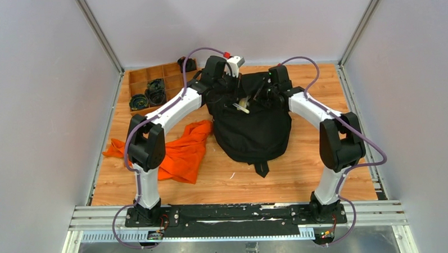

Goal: Pack the student bag
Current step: Place the stationery in the student bag, then zip the student bag at the center of the board.

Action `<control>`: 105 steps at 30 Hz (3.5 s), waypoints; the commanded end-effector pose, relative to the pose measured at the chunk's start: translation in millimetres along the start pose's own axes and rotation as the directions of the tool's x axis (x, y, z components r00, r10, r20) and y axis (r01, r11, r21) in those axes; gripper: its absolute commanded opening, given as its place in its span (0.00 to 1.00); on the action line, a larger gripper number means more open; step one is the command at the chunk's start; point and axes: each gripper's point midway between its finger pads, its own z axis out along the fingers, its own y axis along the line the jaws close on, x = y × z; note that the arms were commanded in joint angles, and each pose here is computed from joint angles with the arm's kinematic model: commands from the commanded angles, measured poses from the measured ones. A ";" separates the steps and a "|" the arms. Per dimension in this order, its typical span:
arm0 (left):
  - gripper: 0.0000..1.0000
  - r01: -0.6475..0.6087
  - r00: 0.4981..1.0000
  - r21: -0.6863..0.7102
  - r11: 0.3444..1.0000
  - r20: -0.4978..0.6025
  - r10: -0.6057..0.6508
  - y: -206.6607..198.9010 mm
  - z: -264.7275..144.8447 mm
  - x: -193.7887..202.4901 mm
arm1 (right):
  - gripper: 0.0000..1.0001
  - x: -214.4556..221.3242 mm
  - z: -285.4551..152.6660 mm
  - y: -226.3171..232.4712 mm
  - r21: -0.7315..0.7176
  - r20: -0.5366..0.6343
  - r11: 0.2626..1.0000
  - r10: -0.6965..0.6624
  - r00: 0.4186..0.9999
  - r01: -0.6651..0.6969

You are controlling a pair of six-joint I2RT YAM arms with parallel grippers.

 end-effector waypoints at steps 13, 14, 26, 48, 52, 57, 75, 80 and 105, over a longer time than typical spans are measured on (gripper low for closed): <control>0.00 -0.043 0.996 0.043 0.998 0.077 0.040 -18.1 -16.7 -29.3 | 0.17 8.7 -49.3 16.0 -0.070 0.071 0.987 -0.143 0.987 0.148; 0.00 -0.041 0.996 0.044 0.998 0.076 0.037 -17.8 -16.2 -29.0 | 0.18 11.0 -54.7 15.2 -0.072 0.076 0.985 -0.153 0.985 0.159; 0.00 -0.040 0.995 0.047 0.998 0.089 0.036 -20.6 -18.3 -34.9 | 0.25 27.3 -60.9 29.6 -0.120 0.040 0.962 -0.243 0.969 0.246; 0.00 0.049 0.998 -0.183 0.982 0.057 -0.039 31.7 -64.4 -22.3 | 0.25 14.0 -40.8 31.2 -0.019 0.035 0.937 -0.349 0.936 0.350; 0.07 0.141 0.990 -0.276 0.951 0.036 -0.137 57.5 -69.5 -2.6 | 0.30 36.5 -69.0 17.3 -0.012 0.027 0.927 -0.375 0.927 0.375; 0.30 0.215 0.973 -0.331 0.919 -0.007 -0.230 71.6 -64.9 19.7 | 0.34 46.8 -96.4 -5.6 0.050 0.050 0.917 -0.399 0.916 0.397; 0.38 0.404 0.902 -0.229 0.885 -0.061 -0.428 78.7 -38.4 45.7 | 0.33 59.7 -106.1 -31.6 0.108 0.024 0.916 -0.391 0.920 0.387; 0.35 0.420 0.890 -0.198 0.886 -0.101 -0.444 72.3 -34.5 48.9 | 0.34 59.2 -106.1 -31.5 0.110 0.025 0.916 -0.391 0.920 0.386; 0.00 0.397 0.912 -0.106 0.911 -0.067 -0.405 42.8 -35.6 28.0 | 0.32 72.8 -103.2 -60.4 0.178 -0.004 0.920 -0.353 0.936 0.348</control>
